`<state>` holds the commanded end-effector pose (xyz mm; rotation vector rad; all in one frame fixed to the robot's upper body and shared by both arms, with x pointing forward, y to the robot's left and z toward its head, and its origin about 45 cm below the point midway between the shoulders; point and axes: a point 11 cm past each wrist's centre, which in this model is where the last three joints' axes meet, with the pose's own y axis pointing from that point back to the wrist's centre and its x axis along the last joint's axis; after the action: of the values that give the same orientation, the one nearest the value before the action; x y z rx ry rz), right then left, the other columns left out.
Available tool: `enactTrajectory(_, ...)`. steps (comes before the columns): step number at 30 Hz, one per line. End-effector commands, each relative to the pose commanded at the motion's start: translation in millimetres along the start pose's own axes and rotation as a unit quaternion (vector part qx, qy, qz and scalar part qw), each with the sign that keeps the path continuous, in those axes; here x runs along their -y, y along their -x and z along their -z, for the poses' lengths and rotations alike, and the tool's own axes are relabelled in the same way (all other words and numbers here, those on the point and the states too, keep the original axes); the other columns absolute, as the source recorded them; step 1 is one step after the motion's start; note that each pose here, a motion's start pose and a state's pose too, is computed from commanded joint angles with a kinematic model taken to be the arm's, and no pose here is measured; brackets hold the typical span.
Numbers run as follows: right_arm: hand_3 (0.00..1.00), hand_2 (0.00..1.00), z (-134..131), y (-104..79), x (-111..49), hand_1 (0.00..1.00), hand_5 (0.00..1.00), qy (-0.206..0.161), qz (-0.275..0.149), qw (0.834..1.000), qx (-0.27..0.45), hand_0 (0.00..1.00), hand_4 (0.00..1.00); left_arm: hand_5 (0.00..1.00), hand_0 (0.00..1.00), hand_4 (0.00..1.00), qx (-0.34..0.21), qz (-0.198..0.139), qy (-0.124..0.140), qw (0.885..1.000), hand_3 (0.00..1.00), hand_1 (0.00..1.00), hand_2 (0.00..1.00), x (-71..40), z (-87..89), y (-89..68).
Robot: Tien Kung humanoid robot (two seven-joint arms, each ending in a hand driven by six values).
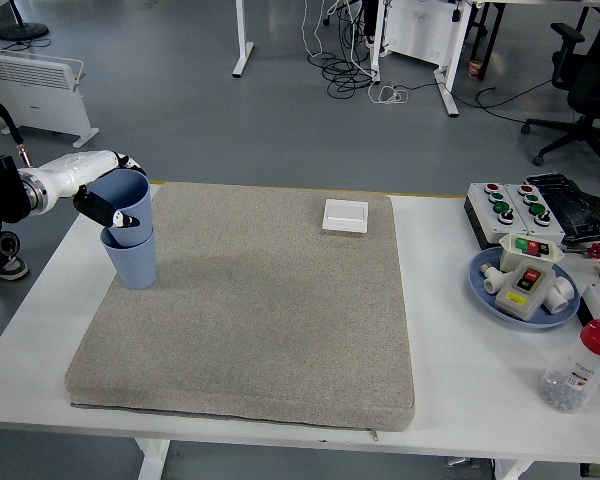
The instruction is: Push cup pick cup insert cup
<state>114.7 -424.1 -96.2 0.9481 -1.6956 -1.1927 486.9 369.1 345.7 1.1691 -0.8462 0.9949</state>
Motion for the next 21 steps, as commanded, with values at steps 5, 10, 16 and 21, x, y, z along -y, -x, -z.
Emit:
enactTrajectory(5,0.581,0.679,0.8,0.2,-0.1,0.693,0.548,-0.001,0.000,1.000,0.000,0.744,0.181,0.002,0.618,0.519,0.003,0.000,-0.007,1.000,0.534,0.715,0.725,0.8,4.0,0.5)
enactTrajectory(10,0.581,0.680,1.4,0.4,-0.2,0.693,0.548,-0.001,0.001,1.000,0.000,0.744,0.181,0.090,0.771,0.748,0.000,-0.001,-0.006,1.000,0.654,0.818,0.864,1.6,6.2,1.0)
enactTrajectory(16,0.580,0.680,1.8,0.6,-0.2,0.693,0.537,-0.001,0.001,1.000,-0.001,0.744,0.179,0.274,0.841,0.888,-0.005,-0.004,-0.003,1.000,0.710,0.875,0.939,1.8,7.1,0.5)
enactTrajectory(21,0.580,0.680,1.8,0.6,-0.3,0.693,0.537,-0.001,0.001,1.000,-0.001,0.744,0.179,0.274,0.841,0.888,-0.011,-0.006,-0.006,1.000,0.710,0.875,0.939,1.9,10.5,-0.2)
